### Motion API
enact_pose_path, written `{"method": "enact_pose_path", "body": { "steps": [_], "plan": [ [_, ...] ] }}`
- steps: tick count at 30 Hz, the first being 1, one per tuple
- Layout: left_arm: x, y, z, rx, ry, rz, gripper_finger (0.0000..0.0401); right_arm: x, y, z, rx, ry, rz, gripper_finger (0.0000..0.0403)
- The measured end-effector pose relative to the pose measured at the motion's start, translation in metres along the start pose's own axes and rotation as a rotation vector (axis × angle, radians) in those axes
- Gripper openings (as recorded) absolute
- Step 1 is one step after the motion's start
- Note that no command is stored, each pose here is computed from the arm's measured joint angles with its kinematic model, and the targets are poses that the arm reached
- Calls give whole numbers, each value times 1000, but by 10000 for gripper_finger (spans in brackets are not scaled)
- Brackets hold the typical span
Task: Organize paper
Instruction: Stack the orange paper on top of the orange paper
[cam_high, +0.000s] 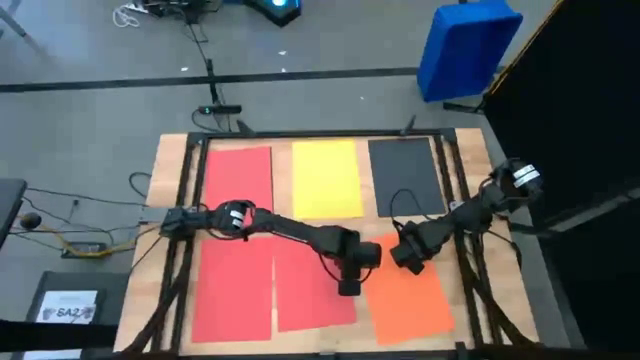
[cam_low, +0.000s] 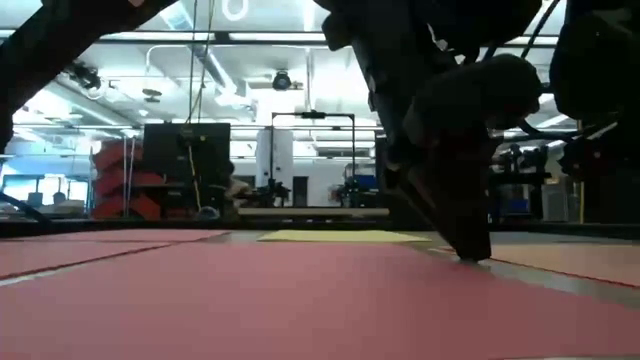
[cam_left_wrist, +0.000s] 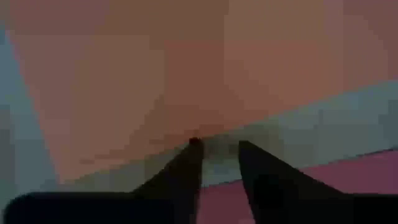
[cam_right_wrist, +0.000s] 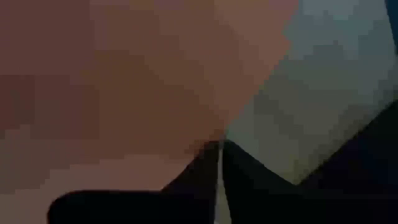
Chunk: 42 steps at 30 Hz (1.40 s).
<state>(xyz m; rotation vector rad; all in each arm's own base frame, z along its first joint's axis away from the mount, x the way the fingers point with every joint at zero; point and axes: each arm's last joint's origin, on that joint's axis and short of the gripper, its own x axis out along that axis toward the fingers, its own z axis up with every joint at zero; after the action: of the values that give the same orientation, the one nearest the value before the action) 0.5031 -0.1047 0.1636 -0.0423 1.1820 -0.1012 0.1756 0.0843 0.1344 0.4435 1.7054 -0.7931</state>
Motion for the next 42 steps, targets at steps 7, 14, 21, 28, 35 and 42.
{"method": "enact_pose_path", "body": {
  "steps": [7, 14, 21, 28, 35, 42],
  "plan": [
    [-8, 1, -2, -21, 53, 17, 142, 0, -1, 0, -3, 3, -6, 1],
    [-10, 0, -1, -20, 44, 14, 142, -12, -10, -4, 23, -15, 35, 5],
    [-17, -1, 1, -19, 30, 11, 142, -34, -26, -9, 51, -126, 165, 9],
    [-60, -11, 6, 53, -51, 139, 142, -65, -14, -2, -55, -510, 503, 9],
    [-94, -22, -4, 98, -88, 288, 142, -77, 19, 11, -285, -755, 634, 9],
    [-123, -19, -41, 54, -212, 317, 142, -65, 39, 21, -362, -777, 602, 9]
  ]
}}
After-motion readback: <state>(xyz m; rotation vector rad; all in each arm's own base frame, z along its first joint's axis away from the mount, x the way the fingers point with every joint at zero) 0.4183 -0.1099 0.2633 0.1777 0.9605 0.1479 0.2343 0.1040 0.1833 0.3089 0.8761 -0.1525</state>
